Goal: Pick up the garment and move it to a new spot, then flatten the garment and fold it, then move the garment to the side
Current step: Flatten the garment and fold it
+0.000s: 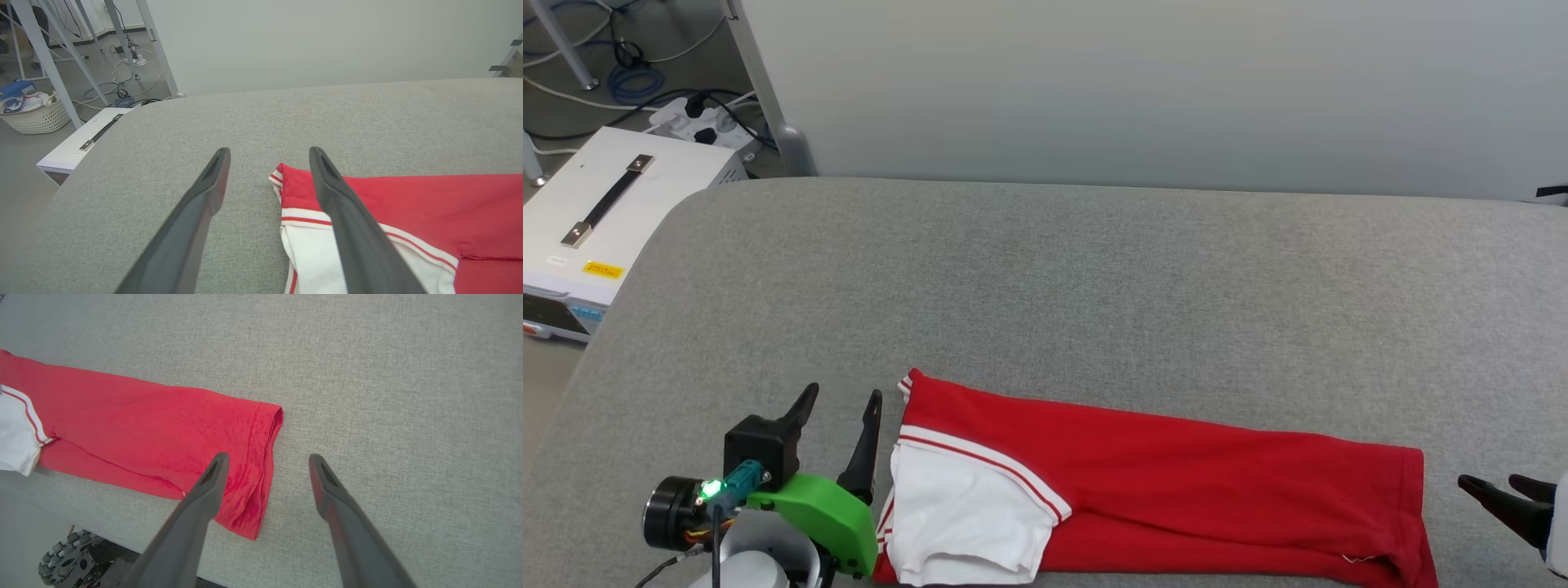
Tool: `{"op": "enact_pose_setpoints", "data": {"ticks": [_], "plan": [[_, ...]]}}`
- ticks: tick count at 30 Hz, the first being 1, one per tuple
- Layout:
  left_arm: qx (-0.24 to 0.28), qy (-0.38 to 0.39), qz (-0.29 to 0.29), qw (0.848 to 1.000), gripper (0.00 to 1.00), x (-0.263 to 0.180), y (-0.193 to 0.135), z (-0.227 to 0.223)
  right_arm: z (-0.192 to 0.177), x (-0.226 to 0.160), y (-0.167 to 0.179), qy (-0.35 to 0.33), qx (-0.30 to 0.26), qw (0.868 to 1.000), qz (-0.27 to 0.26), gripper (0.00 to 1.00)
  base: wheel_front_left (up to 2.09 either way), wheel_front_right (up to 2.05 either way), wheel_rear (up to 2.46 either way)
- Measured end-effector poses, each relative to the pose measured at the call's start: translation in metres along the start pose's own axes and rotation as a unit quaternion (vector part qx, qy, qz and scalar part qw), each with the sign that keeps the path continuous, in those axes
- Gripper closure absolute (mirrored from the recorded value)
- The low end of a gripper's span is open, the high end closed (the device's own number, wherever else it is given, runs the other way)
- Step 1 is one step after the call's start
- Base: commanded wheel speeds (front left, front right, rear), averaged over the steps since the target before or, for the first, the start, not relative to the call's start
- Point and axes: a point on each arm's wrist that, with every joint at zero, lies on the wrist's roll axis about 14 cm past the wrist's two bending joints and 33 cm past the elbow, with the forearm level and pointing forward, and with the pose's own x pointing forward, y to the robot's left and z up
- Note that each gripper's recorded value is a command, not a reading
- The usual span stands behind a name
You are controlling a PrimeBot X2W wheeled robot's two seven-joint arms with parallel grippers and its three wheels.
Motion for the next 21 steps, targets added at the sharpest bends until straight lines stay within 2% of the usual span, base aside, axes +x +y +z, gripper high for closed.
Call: {"op": "enact_pose_setpoints", "data": {"ticks": [6,14,21], "plan": [[-0.012,-0.037,0.051,0.998,0.00,-0.003,0.015,0.008,-0.019,0.010,-0.012,0.053,0.037,0.998,-0.009,0.00,0.00,0.00,0.00],[-0.011,-0.049,0.092,0.995,0.00,-0.008,0.032,0.000,-0.047,0.039,0.001,0.102,0.071,0.992,0.010,0.00,0.00,0.00,0.00],[-0.011,-0.049,0.113,0.992,0.00,-0.009,0.036,-0.010,-0.051,0.065,0.014,0.116,0.080,0.990,0.028,0.00,0.00,0.00,0.00]]}}
